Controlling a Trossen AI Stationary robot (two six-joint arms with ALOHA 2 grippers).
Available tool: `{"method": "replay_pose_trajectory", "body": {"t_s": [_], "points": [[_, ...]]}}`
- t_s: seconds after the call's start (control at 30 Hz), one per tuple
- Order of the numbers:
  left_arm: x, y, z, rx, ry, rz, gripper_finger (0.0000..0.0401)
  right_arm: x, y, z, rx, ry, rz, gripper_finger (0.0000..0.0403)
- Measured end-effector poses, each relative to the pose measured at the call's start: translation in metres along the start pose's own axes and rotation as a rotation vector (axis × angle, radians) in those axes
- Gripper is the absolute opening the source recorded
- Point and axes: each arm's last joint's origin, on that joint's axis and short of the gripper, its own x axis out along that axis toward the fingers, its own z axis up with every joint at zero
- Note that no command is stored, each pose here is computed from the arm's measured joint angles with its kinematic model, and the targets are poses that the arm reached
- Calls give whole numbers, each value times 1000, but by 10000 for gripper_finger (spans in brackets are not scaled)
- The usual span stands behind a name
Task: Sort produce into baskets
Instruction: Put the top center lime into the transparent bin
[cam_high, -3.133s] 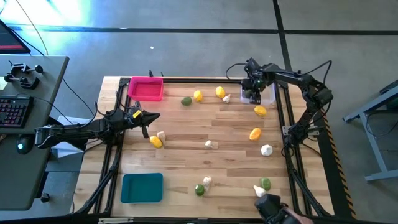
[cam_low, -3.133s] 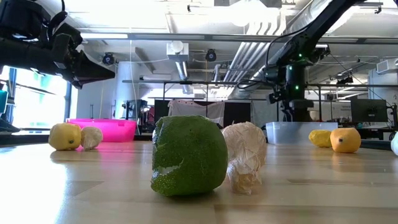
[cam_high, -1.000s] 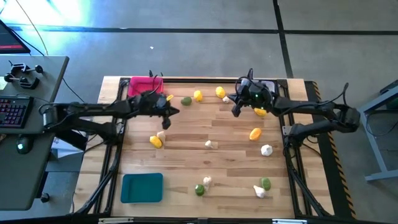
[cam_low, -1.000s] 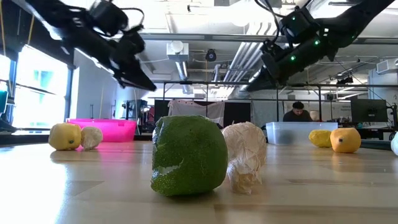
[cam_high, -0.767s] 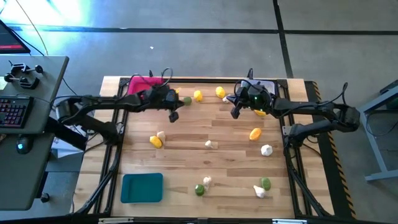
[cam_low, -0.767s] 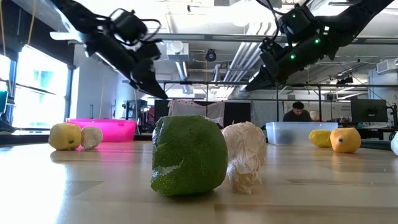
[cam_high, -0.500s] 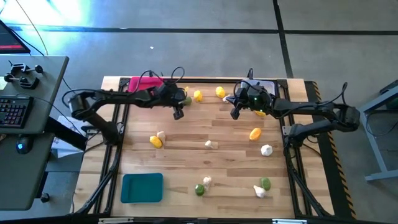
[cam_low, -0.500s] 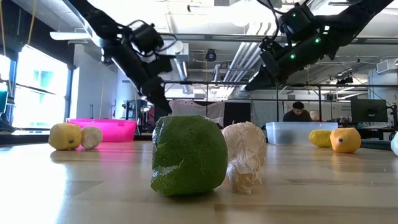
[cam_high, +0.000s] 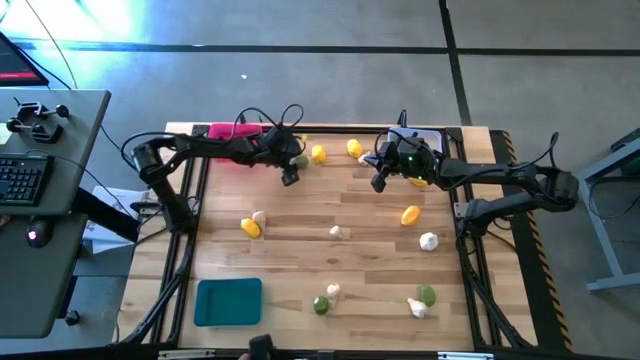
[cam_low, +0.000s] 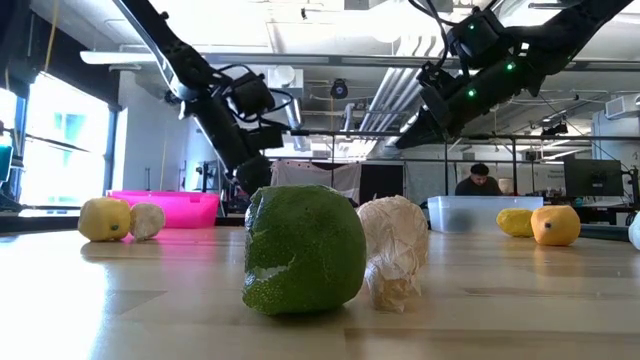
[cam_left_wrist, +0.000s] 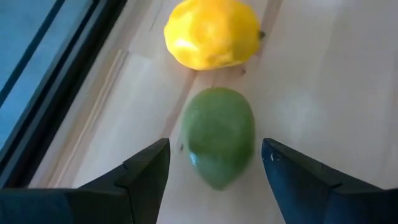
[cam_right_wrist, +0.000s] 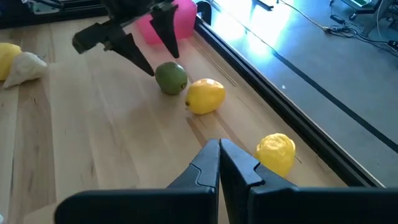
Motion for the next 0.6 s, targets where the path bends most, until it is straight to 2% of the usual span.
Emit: {"method": "replay_pose_trajectory", "body": {"t_s": [0.37,0.47,0.6], "points": [[16,-2,-5,1,11,-14,237,0,1,0,-52,-3,33,0],[16,-3,-4,-14,2,-16,221,0,2,0,-55,-4,55,0],[16,-4,-3,-31,-12,-77,182,0,2,0,-22,-3,61,0]]}}
